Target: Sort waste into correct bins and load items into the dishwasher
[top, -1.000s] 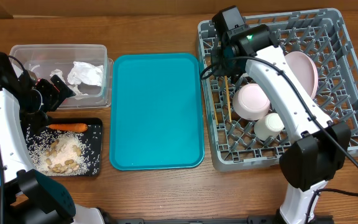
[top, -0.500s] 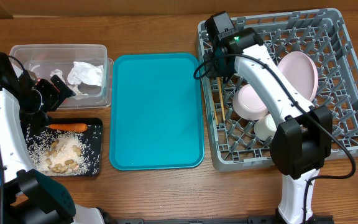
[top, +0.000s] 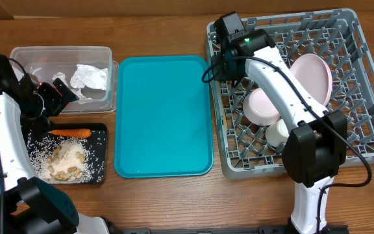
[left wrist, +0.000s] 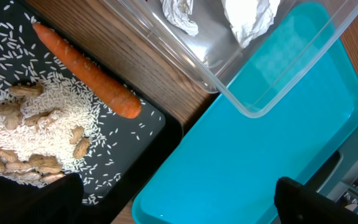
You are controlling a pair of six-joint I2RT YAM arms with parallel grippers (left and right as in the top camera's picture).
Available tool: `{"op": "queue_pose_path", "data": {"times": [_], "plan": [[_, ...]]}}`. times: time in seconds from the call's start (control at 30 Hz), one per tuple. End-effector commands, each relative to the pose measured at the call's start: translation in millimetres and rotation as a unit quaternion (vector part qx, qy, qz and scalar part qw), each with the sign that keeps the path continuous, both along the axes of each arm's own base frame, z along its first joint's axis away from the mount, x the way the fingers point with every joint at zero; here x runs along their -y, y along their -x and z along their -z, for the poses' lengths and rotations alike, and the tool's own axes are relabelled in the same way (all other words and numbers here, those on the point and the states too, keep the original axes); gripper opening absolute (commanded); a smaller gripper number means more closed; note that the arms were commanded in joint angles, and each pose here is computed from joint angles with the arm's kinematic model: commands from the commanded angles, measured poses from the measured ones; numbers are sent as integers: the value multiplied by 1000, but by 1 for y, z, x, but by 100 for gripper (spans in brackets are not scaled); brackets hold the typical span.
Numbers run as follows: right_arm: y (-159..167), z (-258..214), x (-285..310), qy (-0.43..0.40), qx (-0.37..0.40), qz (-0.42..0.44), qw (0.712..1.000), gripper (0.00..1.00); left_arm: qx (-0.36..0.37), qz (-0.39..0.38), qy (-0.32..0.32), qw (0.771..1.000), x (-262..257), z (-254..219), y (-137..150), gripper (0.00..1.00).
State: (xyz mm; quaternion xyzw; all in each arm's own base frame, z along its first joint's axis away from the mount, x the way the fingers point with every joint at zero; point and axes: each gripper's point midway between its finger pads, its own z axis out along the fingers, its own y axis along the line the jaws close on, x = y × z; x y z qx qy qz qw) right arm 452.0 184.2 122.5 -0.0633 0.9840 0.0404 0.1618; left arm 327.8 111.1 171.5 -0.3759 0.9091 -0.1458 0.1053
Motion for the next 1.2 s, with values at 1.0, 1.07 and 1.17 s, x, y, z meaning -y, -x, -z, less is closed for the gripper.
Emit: {"op": "queue_pose_path", "data": {"times": [1.0, 1.07, 1.17], "plan": [[-11, -63, 9, -34, 54, 12, 998, 100, 17, 10, -14, 1000, -2, -10, -4, 100], [-11, -63, 9, -34, 54, 12, 998, 100, 17, 10, -14, 1000, -2, -10, -4, 100], [-11, -61, 9, -33, 53, 12, 998, 100, 17, 11, -14, 1000, -2, -10, -4, 100]]}}
